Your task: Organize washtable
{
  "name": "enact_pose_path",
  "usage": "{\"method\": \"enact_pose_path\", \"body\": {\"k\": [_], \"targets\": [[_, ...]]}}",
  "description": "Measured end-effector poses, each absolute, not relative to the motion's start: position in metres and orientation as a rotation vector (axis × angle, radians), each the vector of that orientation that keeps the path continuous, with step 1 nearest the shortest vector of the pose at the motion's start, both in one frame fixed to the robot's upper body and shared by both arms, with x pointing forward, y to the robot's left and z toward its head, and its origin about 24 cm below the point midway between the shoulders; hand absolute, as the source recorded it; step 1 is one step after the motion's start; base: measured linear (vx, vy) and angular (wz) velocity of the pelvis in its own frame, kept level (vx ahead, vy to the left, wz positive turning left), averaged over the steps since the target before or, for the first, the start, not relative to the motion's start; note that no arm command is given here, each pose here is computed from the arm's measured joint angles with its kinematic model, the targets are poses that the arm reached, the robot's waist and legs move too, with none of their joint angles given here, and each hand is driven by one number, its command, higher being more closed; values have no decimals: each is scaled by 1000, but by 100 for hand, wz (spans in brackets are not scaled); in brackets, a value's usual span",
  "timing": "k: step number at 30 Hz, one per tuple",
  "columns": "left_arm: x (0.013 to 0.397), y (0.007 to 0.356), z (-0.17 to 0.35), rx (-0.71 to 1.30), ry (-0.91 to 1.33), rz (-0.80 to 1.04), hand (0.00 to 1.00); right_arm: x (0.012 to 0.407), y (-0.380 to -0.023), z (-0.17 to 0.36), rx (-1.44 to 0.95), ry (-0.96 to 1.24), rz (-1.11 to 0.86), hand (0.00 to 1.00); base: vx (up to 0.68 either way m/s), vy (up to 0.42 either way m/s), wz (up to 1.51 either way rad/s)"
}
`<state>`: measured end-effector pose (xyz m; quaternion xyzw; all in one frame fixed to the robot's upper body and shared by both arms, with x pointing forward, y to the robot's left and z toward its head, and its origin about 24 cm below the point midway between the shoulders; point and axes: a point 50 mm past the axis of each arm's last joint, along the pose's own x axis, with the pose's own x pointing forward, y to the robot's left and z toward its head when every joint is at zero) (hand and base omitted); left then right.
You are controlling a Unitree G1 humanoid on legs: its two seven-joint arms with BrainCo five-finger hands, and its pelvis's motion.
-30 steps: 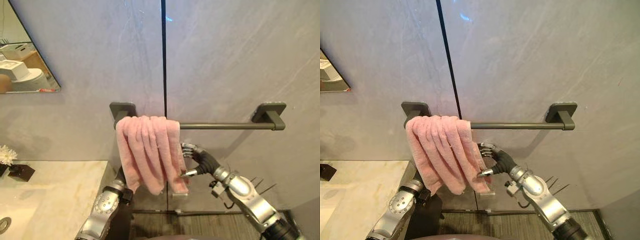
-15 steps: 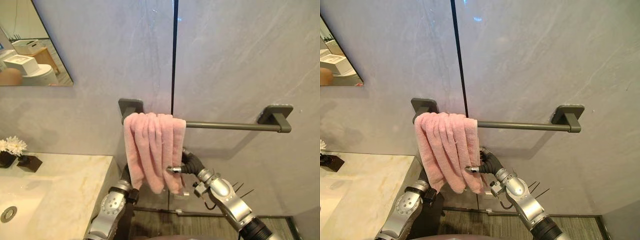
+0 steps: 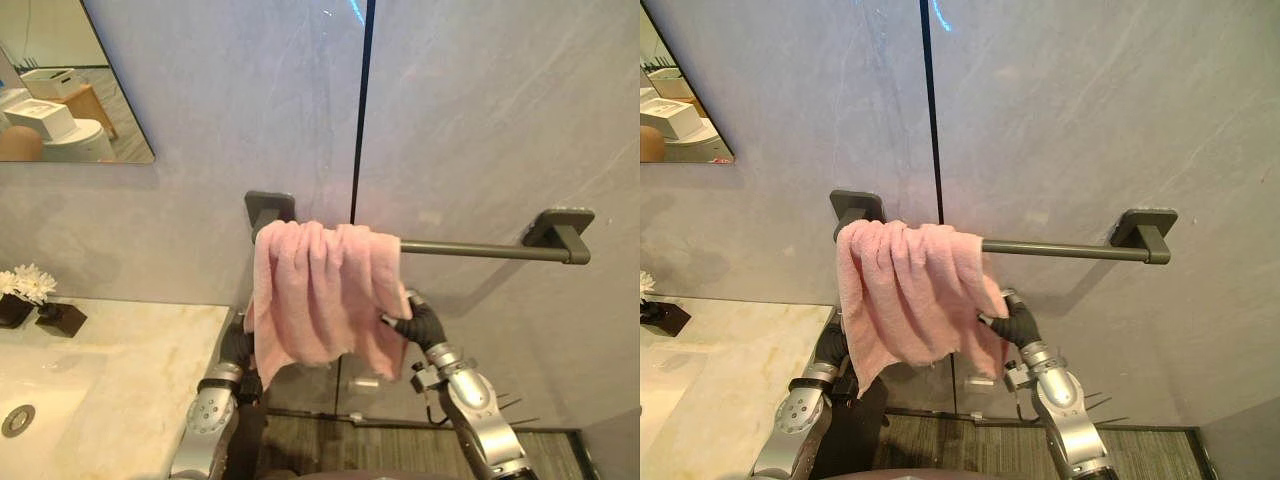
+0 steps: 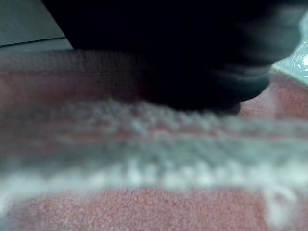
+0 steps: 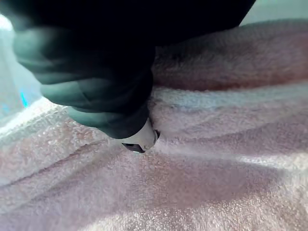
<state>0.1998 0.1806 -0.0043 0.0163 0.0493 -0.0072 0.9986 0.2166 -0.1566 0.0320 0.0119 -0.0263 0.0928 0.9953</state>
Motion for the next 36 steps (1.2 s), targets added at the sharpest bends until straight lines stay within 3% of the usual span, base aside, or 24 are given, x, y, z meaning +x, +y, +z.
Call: {"method": "enact_pose_path", "body": {"k": [13, 33, 34, 36], "targets": [[201, 160, 3, -39, 50, -70, 100, 208, -185, 29, 88, -54, -43, 100, 29, 15, -11], [195, 153, -24, -25, 175, -115, 100, 208, -188, 1, 76, 23, -84, 100, -3, 4, -1], [194, 154, -27, -23, 187, -113, 0, 208, -187, -1, 73, 35, -83, 0, -38, -6, -1], [192, 155, -32, -21, 209, -106, 0, 209, -187, -5, 78, 52, -103, 0, -18, -3, 0]]}}
